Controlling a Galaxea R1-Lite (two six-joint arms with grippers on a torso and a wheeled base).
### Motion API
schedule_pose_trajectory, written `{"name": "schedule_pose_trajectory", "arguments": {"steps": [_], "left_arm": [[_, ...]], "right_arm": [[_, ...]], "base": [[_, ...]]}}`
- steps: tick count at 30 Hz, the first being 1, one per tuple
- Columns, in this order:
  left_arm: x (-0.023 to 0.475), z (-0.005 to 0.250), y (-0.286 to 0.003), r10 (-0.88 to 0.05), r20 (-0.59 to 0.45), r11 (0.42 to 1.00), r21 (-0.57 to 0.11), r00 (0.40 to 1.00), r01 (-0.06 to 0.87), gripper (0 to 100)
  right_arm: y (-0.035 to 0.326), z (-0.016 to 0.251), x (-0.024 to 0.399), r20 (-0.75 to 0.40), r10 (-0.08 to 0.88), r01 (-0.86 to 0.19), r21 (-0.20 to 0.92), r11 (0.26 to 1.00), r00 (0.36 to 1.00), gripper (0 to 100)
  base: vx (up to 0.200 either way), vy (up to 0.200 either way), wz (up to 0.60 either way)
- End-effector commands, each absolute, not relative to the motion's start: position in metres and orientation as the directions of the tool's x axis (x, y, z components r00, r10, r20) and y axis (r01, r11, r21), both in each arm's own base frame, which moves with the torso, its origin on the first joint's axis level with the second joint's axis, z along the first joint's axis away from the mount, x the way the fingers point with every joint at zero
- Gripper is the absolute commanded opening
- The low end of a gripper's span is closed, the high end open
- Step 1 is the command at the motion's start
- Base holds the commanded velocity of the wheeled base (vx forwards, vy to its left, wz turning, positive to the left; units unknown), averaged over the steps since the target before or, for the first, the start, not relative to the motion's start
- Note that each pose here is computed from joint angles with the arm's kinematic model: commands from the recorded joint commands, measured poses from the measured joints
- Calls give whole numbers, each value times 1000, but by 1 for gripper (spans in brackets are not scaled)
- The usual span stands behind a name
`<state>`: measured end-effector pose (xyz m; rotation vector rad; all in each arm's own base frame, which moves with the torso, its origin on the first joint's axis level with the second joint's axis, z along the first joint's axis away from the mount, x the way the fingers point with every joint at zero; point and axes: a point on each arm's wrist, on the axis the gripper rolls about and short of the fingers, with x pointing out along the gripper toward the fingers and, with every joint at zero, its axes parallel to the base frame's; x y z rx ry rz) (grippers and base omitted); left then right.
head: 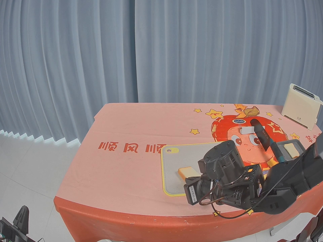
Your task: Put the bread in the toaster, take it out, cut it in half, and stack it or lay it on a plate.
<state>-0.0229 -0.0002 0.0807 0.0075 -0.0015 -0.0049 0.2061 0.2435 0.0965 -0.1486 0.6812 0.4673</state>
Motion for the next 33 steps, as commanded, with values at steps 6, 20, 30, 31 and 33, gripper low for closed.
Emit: {"name": "schedule_pose_trajectory", "arguments": {"steps": [6,20,30,31,33], "left_arm": [[-23,75,0,-5,0,1000,8,1000,5,0],[-23,75,0,-5,0,1000,8,1000,5,0],[-23,75,0,-5,0,1000,9,1000,5,0],[-23,75,0,-5,0,1000,9,1000,5,0],[-23,75,0,-5,0,1000,8,1000,5,0]], "right_arm": [[239,118,206,-585,392,-458,40,888,710,0],[220,142,201,-528,403,-435,70,898,747,0],[203,141,191,-536,393,-421,76,904,747,0],[202,142,190,-535,392,-420,76,904,748,0],[198,144,187,-527,396,-420,80,904,752,0]], "base": [[0,0,0],[0,0,0],[0,0,0],[0,0,0],[0,0,0]]}}
